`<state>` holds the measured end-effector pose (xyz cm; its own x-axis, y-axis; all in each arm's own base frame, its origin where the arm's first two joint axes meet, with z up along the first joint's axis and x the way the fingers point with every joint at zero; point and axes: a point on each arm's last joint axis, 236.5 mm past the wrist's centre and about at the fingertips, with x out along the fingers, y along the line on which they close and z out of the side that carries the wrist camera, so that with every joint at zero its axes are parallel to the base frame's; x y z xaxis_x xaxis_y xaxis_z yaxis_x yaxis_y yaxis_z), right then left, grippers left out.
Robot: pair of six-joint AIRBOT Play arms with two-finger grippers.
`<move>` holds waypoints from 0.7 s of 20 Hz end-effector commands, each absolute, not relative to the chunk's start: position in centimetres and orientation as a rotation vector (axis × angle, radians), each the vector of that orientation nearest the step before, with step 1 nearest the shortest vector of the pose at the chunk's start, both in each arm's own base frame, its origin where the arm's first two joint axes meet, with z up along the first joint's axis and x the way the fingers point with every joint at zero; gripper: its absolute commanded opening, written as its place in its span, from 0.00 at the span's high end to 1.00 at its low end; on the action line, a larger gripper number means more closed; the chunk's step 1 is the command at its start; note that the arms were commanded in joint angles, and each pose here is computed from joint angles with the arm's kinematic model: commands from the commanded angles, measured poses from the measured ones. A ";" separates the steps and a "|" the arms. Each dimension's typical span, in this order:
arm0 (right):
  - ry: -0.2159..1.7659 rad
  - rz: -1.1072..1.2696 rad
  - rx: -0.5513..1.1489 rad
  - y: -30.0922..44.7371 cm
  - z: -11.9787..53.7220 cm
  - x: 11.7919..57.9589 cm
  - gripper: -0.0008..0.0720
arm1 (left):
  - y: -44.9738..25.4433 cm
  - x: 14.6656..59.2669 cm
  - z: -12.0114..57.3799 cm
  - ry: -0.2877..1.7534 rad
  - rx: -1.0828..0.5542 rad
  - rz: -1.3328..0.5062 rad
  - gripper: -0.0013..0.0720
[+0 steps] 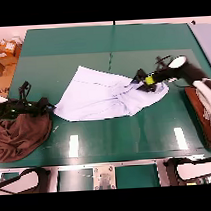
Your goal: Fold the shirts.
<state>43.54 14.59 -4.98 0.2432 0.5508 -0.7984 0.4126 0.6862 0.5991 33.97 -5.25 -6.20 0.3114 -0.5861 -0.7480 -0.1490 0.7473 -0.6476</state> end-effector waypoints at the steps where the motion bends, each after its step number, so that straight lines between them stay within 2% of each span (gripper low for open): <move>1: 1.381 0.197 0.986 19.0 -8.0 45.0 0.26 | -5.1 34.1 -6.2 1.237 -0.704 -0.318 0.95; 2: 1.374 0.214 0.996 19.3 -8.1 45.5 0.27 | -5.1 34.2 -6.2 1.236 -0.704 -0.316 0.95; 3: 1.363 0.231 0.989 19.4 -8.1 45.8 0.47 | -5.1 34.2 -6.2 1.236 -0.704 -0.316 0.95; 4: 1.350 0.254 0.964 19.4 -7.8 46.0 0.81 | -5.0 34.2 -6.2 1.235 -0.704 -0.315 0.95; 5: 1.338 0.284 0.938 19.5 -7.3 46.2 0.96 | -5.0 34.3 -6.2 1.232 -0.702 -0.313 0.95; 7: 1.312 0.353 0.901 19.5 -5.1 47.0 0.96 | -4.8 34.9 -5.6 1.214 -0.690 -0.318 0.95; 9: 1.243 0.445 0.855 18.8 -0.2 48.2 0.96 | -4.2 36.7 -2.6 1.136 -0.652 -0.322 0.95; 12: 1.030 0.544 0.784 15.5 12.1 49.5 0.96 | -2.6 40.2 8.2 0.884 -0.532 -0.310 0.95; 14: 0.821 0.567 0.711 12.2 22.1 48.6 0.96 | -0.9 41.0 18.6 0.647 -0.391 -0.255 0.95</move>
<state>50.12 15.13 11.33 0.4540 0.7037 -0.5465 -0.0051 0.6154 0.7882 40.05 -2.65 7.62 0.5911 -0.4689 -0.6563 0.0473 0.8325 -0.5520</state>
